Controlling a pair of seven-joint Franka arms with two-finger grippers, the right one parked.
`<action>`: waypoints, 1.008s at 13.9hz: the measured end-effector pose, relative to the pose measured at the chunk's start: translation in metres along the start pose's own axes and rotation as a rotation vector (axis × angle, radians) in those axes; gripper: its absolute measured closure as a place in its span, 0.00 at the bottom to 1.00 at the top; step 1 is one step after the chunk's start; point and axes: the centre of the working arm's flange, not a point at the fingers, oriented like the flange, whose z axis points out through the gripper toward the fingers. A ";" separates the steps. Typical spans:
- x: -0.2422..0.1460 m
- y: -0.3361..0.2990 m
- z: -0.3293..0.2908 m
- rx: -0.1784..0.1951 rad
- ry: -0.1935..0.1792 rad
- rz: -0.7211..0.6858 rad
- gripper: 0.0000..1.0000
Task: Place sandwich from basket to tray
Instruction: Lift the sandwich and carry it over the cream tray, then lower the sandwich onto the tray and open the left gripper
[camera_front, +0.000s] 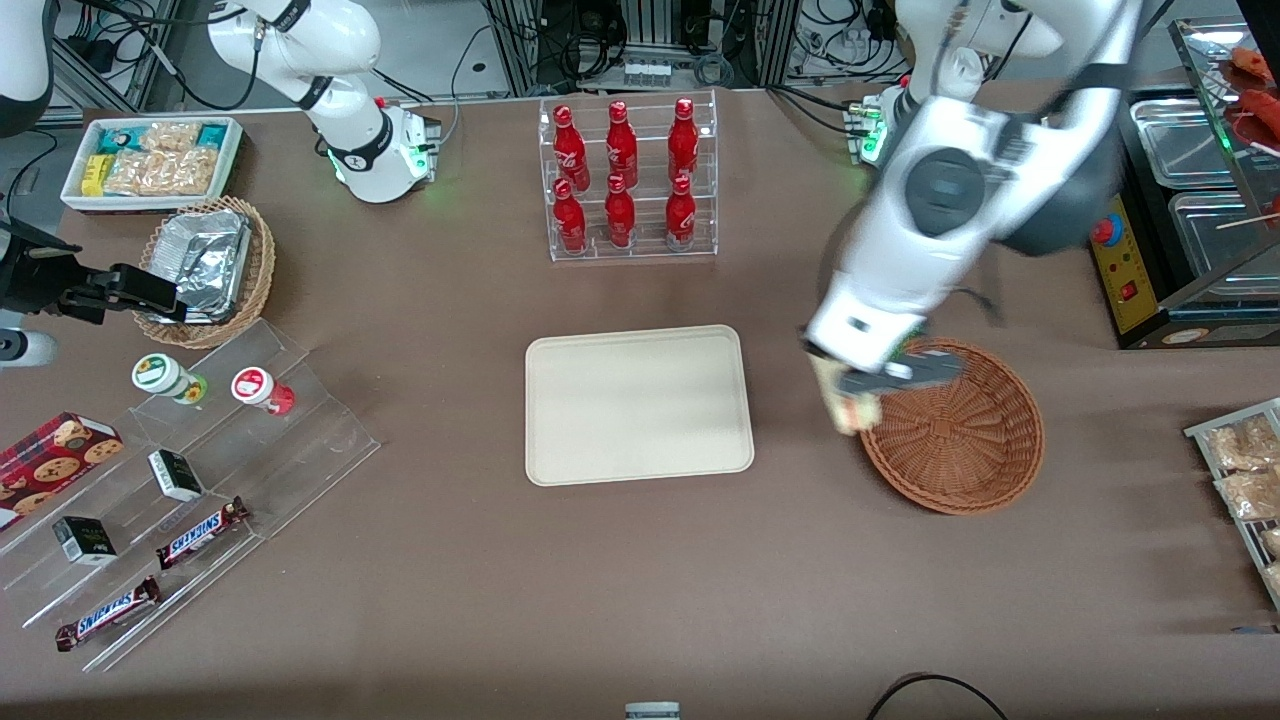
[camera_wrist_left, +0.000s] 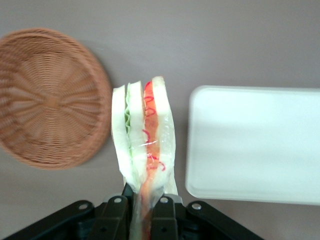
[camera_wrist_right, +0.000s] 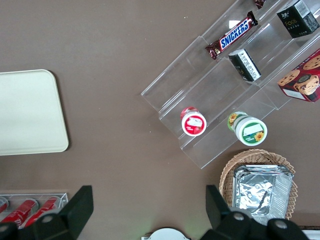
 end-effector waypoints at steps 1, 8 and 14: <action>-0.009 0.025 0.007 0.003 -0.004 0.039 0.84; -0.020 0.131 0.082 -0.006 -0.022 0.152 0.84; -0.025 0.173 0.159 -0.037 0.000 0.161 0.84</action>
